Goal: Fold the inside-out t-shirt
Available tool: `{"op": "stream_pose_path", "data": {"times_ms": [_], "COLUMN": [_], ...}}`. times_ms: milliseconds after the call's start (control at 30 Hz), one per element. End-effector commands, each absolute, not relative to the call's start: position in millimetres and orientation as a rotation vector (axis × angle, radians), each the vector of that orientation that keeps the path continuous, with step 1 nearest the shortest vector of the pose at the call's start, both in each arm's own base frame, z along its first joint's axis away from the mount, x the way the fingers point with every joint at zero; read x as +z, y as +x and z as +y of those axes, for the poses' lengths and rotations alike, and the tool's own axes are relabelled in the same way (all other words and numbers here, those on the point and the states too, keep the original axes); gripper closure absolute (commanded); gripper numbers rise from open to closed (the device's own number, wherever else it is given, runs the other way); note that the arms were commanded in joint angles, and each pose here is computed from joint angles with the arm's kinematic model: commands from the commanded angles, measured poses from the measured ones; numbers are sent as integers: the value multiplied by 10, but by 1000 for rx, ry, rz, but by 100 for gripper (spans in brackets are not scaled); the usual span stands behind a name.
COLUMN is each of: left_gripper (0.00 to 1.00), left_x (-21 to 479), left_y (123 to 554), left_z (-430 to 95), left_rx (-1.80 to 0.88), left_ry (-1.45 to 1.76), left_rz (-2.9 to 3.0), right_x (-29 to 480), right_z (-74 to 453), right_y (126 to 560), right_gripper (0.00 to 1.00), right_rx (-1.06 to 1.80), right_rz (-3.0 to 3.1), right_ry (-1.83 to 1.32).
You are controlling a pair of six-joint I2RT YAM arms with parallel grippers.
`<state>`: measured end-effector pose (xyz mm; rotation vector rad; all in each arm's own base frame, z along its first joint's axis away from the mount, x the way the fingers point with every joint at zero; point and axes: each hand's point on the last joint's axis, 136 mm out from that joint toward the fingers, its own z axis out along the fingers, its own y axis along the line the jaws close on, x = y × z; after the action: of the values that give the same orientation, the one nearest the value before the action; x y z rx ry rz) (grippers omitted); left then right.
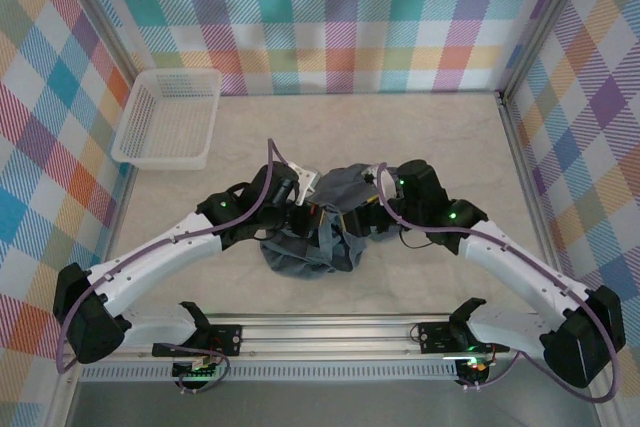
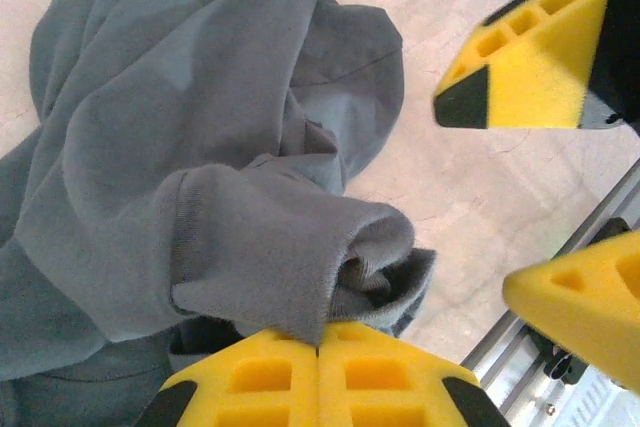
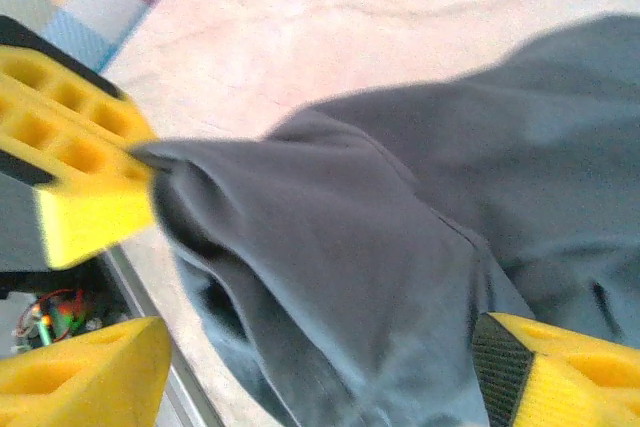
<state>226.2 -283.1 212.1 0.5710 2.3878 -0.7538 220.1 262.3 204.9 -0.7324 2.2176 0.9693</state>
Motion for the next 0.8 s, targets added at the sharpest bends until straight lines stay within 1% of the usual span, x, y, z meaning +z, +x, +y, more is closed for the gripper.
{"op": "stream_pose_path", "data": {"times_ms": [0, 67, 100, 133, 200, 233, 333, 367, 400, 433, 467, 500, 533, 567, 700, 733, 767], "left_gripper": [100, 100, 100, 100, 100, 100, 100, 100, 100, 100, 100, 100, 100, 100, 100, 93, 84], "left_x": [2293, 2260, 2249, 2252, 2272, 2274, 2193, 2179, 2178, 2191, 2212, 2235, 2245, 2243, 2186, 2162, 2130], "left_y": [2295, 2323, 2322, 2322, 2329, 2338, 2382, 2380, 2373, 2363, 2351, 2340, 2335, 2334, 2310, 2278, 2246], "left_z": [-2852, -2812, -2806, -2808, -2812, -2801, -2717, -2720, -2739, -2775, -2814, -2853, -2882, -2894, -2947, -2965, -2969], "left_rx": [-769, -733, -729, -733, -742, -734, -662, -662, -680, -710, -742, -774, -798, -811, -898, -945, -987], "left_ry": [576, 555, 551, 549, 538, 530, 496, 495, 493, 497, 501, 505, 501, 494, 413, 379, 343], "left_rz": [2350, 2365, 2369, 2367, 2358, 2357, 2387, 2393, 2394, 2388, 2379, 2368, 2363, 2363, 2379, 2387, 2397], "right_x": [2257, 2230, 2175, 2110, 1963, 1886, 1690, 1675, 1669, 1682, 1689, 1702, 1730, 1754, 1769, 1779, 1801], "right_z": [2947, 3009, 3014, 2992, 2909, 2853, 2739, 2739, 2754, 2772, 2783, 2795, 2819, 2846, 2894, 2889, 2879], "right_y": [2057, 1995, 1992, 2014, 2101, 2152, 2149, 2131, 2105, 2100, 2108, 2131, 2150, 2163, 2223, 2229, 2243], "right_gripper": [24, 27, 31, 38, 60, 67, 79, 79, 76, 67, 56, 52, 54, 60, 93, 100, 100], "right_rx": [1143, 1177, 1161, 1129, 1045, 996, 925, 932, 947, 958, 957, 958, 967, 978, 978, 974, 968], "right_rz": [2027, 2041, 2064, 2099, 2181, 2222, 2284, 2284, 2279, 2266, 2260, 2258, 2248, 2240, 2257, 2258, 2255], "right_ry": [-920, -935, -925, -899, -817, -773, -738, -740, -750, -759, -757, -745, -743, -743, -730, -722, -709]}}
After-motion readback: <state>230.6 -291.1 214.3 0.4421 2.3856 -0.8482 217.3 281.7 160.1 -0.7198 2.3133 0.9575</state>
